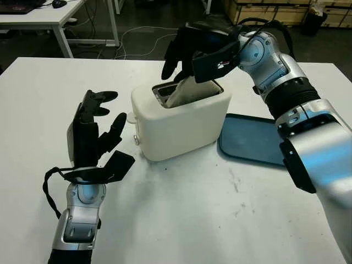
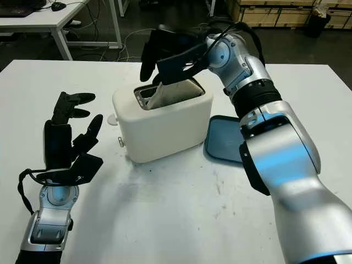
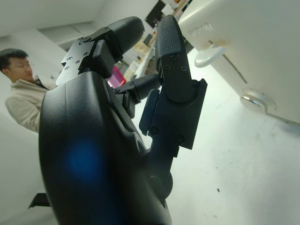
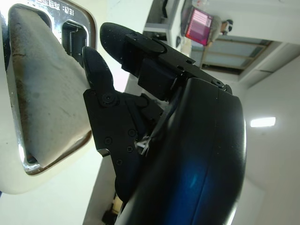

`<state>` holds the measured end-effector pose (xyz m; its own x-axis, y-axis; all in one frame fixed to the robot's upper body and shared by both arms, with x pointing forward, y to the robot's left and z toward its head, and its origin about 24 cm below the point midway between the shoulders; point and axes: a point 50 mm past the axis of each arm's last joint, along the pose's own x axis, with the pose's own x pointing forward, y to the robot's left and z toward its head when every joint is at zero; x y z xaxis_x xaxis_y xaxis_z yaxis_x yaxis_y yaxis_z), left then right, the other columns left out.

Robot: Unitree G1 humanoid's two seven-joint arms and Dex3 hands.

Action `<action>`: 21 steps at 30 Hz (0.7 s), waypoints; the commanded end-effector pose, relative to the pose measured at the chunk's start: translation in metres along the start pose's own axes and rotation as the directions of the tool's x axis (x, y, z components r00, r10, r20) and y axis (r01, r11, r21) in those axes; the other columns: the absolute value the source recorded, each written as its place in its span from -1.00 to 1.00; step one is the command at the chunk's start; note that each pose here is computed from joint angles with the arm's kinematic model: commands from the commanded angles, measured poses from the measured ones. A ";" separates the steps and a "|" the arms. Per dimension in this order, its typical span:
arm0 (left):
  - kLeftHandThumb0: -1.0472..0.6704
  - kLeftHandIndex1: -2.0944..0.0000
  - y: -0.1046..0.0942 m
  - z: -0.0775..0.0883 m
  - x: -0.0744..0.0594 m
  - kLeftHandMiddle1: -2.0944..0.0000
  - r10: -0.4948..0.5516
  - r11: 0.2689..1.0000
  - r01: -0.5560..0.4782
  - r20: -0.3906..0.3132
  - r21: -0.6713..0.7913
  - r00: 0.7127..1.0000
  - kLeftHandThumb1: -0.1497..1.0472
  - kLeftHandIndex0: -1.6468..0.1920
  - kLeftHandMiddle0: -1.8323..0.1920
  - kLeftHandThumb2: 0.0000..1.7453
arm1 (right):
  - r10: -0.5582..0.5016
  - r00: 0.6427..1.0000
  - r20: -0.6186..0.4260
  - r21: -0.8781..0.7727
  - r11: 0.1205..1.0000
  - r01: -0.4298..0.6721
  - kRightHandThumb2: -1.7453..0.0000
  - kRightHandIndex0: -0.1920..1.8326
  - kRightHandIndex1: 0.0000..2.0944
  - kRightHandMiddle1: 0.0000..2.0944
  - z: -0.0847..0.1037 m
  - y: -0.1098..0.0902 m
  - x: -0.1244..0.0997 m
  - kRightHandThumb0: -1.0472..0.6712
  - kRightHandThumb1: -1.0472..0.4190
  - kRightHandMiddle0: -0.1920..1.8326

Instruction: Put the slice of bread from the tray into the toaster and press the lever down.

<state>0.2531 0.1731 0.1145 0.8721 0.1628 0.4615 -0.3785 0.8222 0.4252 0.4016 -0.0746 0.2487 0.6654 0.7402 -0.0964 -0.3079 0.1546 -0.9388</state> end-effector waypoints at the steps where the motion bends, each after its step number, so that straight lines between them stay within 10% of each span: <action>1: -0.45 -0.01 -0.001 0.002 0.001 -0.33 0.003 1.000 -0.003 0.012 0.002 1.000 0.79 0.55 0.57 -0.47 | 0.006 1.000 -0.007 0.022 1.000 -0.006 1.00 0.27 -0.21 -0.91 -0.003 0.008 0.001 -0.12 -0.67 0.41; 8: -0.47 -0.01 0.000 0.001 0.000 -0.32 -0.001 1.000 0.001 0.009 0.000 1.000 0.79 0.55 0.57 -0.45 | -0.005 1.000 -0.013 0.061 0.998 0.005 1.00 0.08 -0.29 -0.95 -0.004 -0.002 -0.003 -0.17 -0.63 0.34; 13: -0.47 -0.01 0.000 0.001 0.000 -0.33 -0.002 1.000 0.002 0.013 0.001 1.000 0.79 0.55 0.57 -0.46 | 0.025 0.996 -0.090 0.038 0.999 -0.021 1.00 -0.60 -0.34 -1.00 -0.010 -0.027 -0.016 -0.58 -0.52 -0.23; 21: -0.45 0.00 -0.002 0.001 0.000 -0.32 0.000 1.000 0.000 0.008 -0.008 1.000 0.79 0.55 0.57 -0.46 | -0.110 0.985 -0.131 0.103 0.987 0.124 1.00 -0.81 -0.46 -1.00 -0.032 -0.056 -0.054 -0.82 -0.53 -0.54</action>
<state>0.2531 0.1731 0.1145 0.8722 0.1629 0.4612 -0.3777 0.8233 0.4236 0.4063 -0.1392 0.2803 0.7693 0.6339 -0.0802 -0.3202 0.2738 -0.9069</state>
